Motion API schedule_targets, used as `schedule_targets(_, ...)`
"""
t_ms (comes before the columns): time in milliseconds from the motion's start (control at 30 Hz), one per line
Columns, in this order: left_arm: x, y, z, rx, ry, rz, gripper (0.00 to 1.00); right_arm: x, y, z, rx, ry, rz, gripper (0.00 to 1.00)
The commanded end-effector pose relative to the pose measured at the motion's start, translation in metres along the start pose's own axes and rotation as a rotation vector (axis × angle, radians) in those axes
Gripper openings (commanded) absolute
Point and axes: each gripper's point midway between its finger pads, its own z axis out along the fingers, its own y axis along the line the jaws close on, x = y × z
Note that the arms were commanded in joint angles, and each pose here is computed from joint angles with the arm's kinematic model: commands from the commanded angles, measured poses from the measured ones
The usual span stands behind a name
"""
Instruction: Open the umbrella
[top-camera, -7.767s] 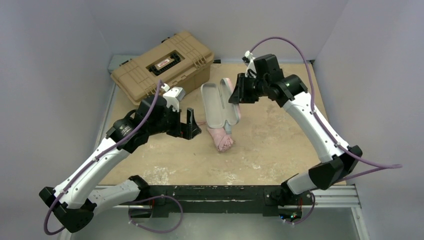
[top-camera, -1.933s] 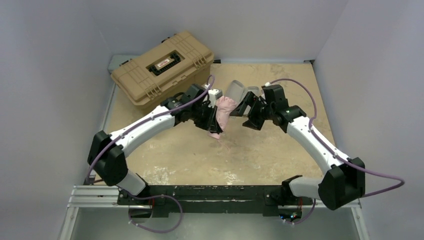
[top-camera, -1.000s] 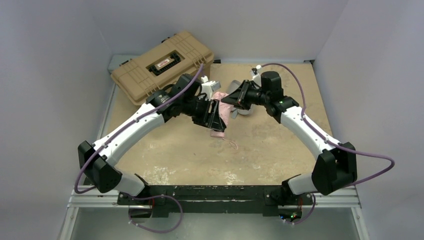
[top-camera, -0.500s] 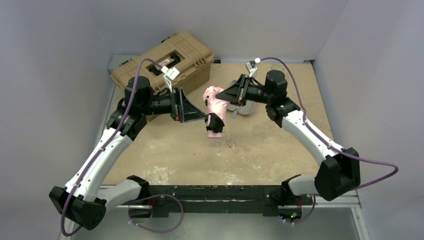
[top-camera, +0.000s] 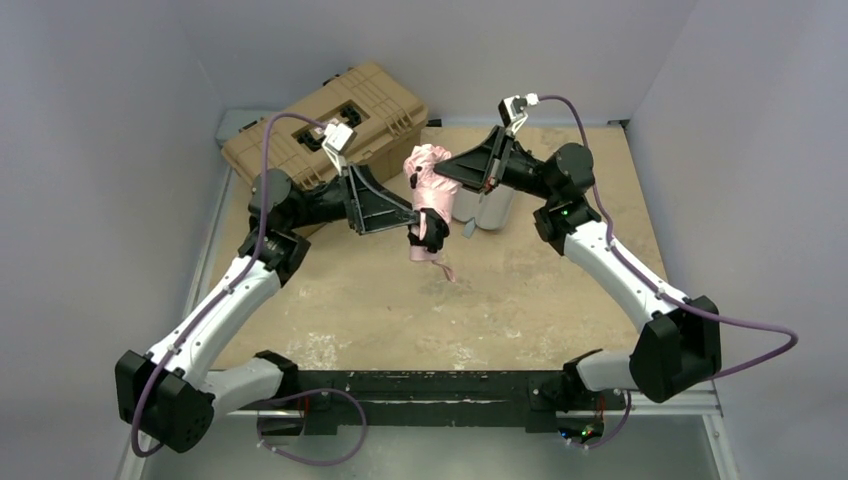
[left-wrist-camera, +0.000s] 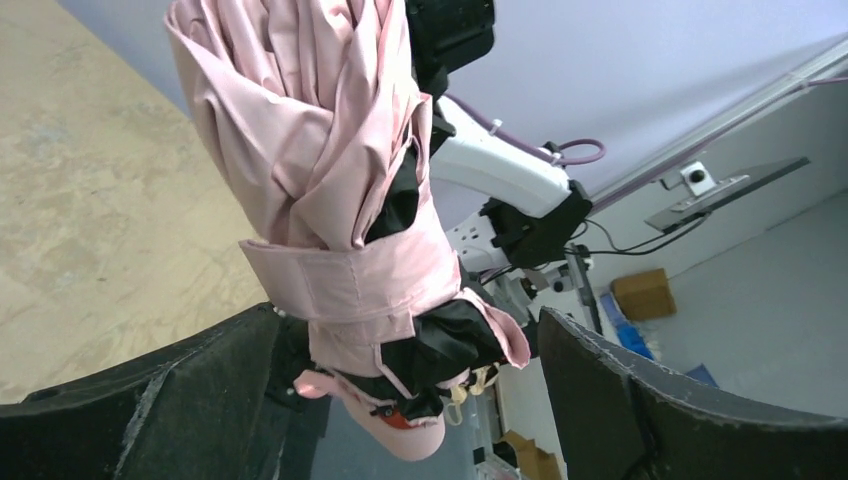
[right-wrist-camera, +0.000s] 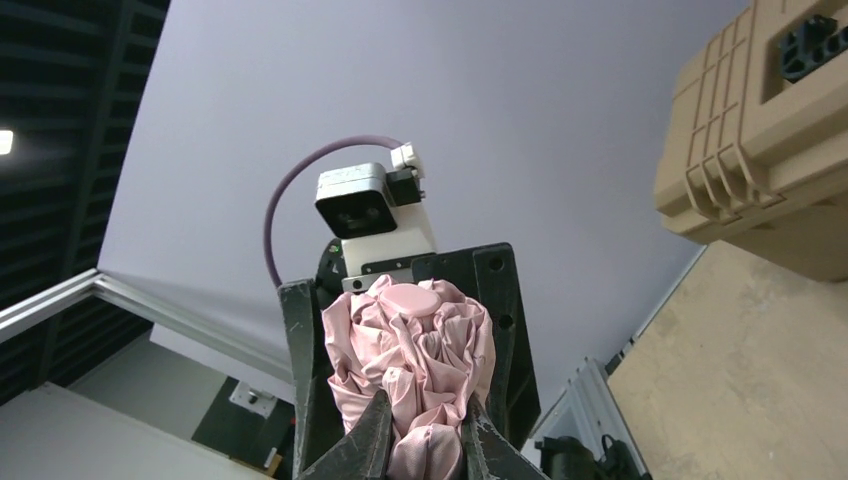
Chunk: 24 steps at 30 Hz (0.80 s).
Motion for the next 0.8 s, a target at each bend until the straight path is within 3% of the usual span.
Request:
schedule_targets(0, -0.005, -0.031, 0.012, 0.158, -0.008, 0.046, 0.98, -0.006, 0.048, 0.003, -0.15, -0.035, -0.074, 0.0)
schedule_targets(100, 0.002, -0.035, 0.024, 0.183, 0.021, 0.018, 0.94, -0.008, 0.052, 0.005, -0.17, -0.05, -0.074, 0.0)
schedule_targets(167, 0.003, -0.036, 0.028, 0.188, 0.025, 0.001, 0.84, -0.008, 0.055, 0.005, -0.184, -0.054, -0.075, 0.0)
schedule_targets(233, 0.0, -0.037, 0.029, 0.179, 0.008, -0.013, 0.68, -0.007, 0.057, 0.005, -0.189, -0.055, -0.08, 0.0)
schedule_targets(300, -0.004, -0.037, 0.029, 0.152, -0.008, -0.021, 0.43, -0.005, 0.057, 0.003, -0.185, -0.057, -0.085, 0.0)
schedule_targets(400, -0.008, -0.041, 0.027, 0.099, -0.012, -0.004, 0.15, -0.001, 0.053, -0.002, -0.158, -0.069, -0.094, 0.0)
schedule_targets(467, -0.008, -0.041, 0.024, 0.053, -0.01, 0.029, 0.0, 0.003, 0.049, -0.005, -0.138, -0.071, -0.092, 0.0)
schedule_targets(500, -0.007, -0.04, 0.022, 0.025, -0.008, 0.037, 0.0, 0.005, 0.046, -0.006, -0.13, -0.067, -0.09, 0.0)
schedule_targets(533, -0.007, -0.039, 0.021, -0.002, -0.002, 0.049, 0.0, 0.008, 0.046, -0.008, -0.126, -0.06, -0.09, 0.07)
schedule_targets(567, -0.006, -0.038, 0.019, -0.025, 0.007, 0.063, 0.0, 0.01, 0.044, -0.008, -0.119, -0.052, -0.089, 0.22)
schedule_targets(633, -0.002, -0.034, 0.014, -0.085, 0.028, 0.076, 0.0, 0.013, 0.037, -0.009, -0.077, -0.042, -0.087, 0.61)
schedule_targets(700, -0.001, -0.029, 0.009, -0.145, 0.043, 0.096, 0.0, 0.013, 0.028, -0.01, -0.008, -0.039, -0.1, 0.75)
schedule_targets(767, -0.001, -0.024, 0.004, -0.208, 0.051, 0.119, 0.0, 0.013, 0.019, -0.013, 0.072, -0.039, -0.127, 0.79)
